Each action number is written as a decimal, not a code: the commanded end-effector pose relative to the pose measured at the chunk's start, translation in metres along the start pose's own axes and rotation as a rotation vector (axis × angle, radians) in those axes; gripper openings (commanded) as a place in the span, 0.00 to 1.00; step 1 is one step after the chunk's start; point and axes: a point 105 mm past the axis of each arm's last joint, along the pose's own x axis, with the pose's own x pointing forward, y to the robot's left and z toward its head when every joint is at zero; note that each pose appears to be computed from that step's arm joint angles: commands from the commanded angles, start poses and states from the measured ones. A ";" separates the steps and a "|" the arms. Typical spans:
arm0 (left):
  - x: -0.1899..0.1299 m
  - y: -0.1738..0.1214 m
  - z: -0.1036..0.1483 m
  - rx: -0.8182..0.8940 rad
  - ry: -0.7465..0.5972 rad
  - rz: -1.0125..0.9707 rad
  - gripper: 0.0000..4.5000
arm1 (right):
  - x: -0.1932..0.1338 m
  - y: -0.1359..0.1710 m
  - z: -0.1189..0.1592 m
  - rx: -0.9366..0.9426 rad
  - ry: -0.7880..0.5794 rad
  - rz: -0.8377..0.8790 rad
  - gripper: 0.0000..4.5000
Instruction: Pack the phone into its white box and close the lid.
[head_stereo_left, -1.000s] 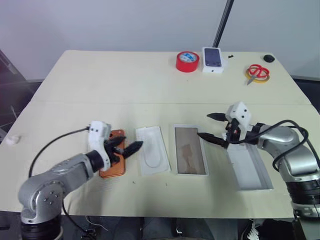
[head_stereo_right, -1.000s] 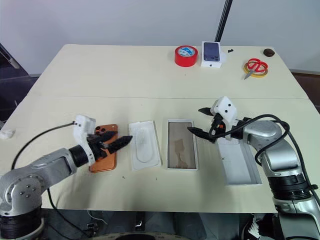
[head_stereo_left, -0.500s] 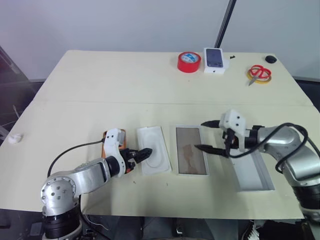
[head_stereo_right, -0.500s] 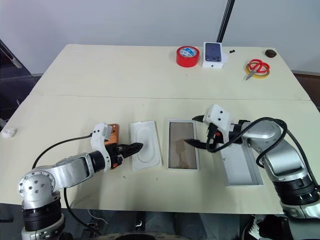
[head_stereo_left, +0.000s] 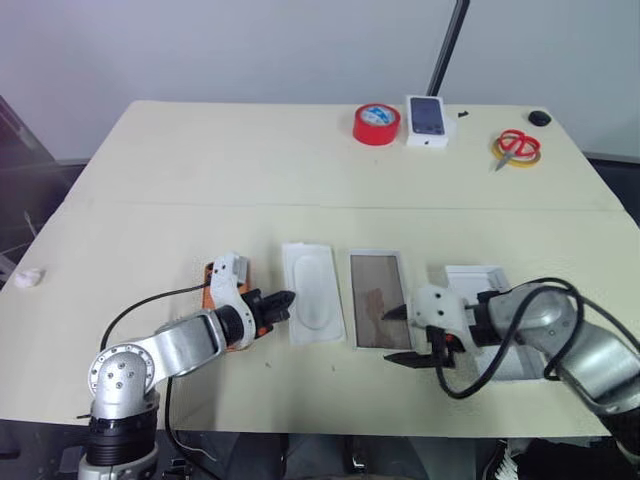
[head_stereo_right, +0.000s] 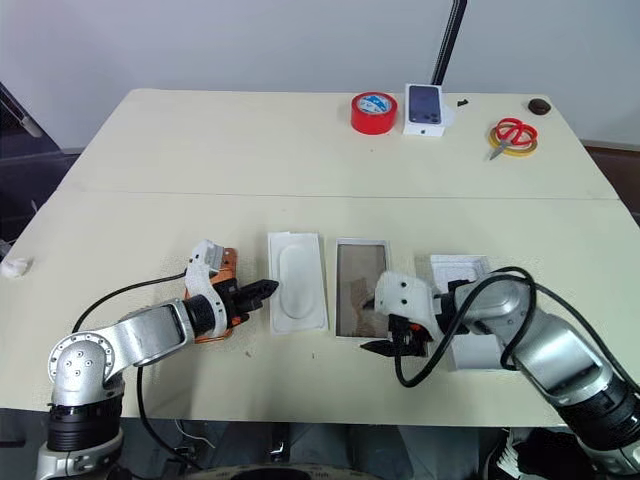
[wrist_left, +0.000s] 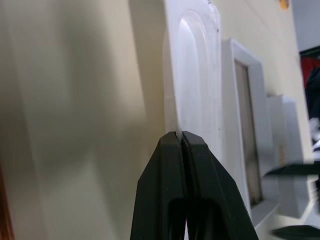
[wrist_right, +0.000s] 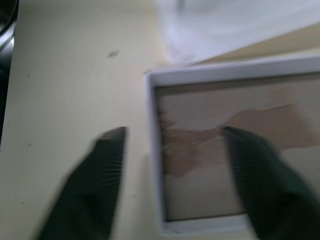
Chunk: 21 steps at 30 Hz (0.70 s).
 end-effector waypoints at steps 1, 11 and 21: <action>-0.005 -0.007 0.009 -0.029 -0.034 -0.035 0.00 | 0.004 0.003 -0.004 -0.067 0.046 -0.004 0.25; -0.024 -0.010 0.049 -0.105 -0.171 -0.078 0.00 | 0.019 -0.008 0.015 -0.196 -0.013 -0.044 0.00; -0.021 -0.027 0.058 -0.091 -0.171 -0.122 0.00 | 0.041 -0.032 0.053 -0.160 -0.135 -0.105 0.20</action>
